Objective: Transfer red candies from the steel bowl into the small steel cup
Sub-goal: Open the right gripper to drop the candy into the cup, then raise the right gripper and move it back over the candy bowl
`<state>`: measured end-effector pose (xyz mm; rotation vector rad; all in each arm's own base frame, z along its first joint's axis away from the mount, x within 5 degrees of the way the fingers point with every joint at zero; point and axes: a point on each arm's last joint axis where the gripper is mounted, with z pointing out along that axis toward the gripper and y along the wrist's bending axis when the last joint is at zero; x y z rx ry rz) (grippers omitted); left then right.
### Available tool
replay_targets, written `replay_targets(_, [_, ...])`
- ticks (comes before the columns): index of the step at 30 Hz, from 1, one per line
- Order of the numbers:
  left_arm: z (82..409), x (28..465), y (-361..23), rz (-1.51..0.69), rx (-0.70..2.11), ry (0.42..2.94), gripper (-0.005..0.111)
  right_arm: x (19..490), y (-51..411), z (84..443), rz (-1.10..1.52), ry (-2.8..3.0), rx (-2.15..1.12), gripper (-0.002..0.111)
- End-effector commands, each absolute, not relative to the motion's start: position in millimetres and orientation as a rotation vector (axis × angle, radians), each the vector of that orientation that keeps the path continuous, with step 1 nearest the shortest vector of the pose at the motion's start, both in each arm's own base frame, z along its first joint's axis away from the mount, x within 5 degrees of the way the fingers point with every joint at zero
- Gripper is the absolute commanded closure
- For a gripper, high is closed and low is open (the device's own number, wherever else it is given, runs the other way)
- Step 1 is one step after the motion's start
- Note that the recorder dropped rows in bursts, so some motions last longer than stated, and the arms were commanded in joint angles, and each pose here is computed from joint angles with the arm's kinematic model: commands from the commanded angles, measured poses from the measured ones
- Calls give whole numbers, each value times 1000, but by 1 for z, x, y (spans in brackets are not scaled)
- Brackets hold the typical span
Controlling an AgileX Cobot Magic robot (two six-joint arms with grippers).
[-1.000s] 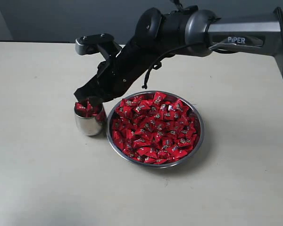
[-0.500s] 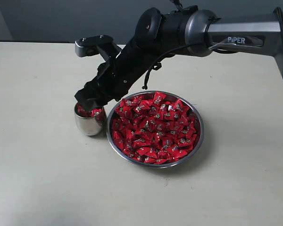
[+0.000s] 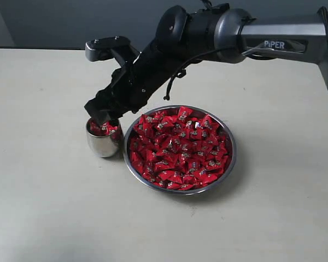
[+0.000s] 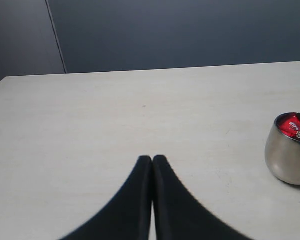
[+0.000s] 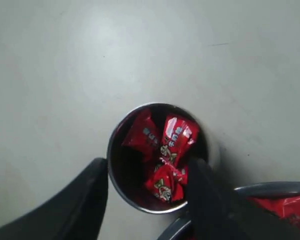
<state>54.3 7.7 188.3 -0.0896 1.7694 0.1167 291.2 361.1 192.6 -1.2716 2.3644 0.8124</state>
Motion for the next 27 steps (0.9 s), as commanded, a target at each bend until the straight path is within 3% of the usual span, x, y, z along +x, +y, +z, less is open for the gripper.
replay_targets(1, [187, 54, 8, 114, -92, 1767, 106, 297, 358, 221, 775, 2298, -1229, 69])
replay_targets(5, [187, 54, 8, 114, -92, 1767, 106, 302, 347, 242, 677, 2225, -1243, 109])
replay_targets(13, [187, 54, 8, 114, -92, 1767, 106, 314, 319, 269, 627, 2210, -1209, 108])
replay_targets(20, [187, 54, 8, 114, -92, 1767, 106, 333, 289, 266, 605, 2283, -1116, 108])
replay_targets(27, [187, 54, 8, 114, -92, 1767, 106, 323, 261, 258, 531, 2234, -986, 108])
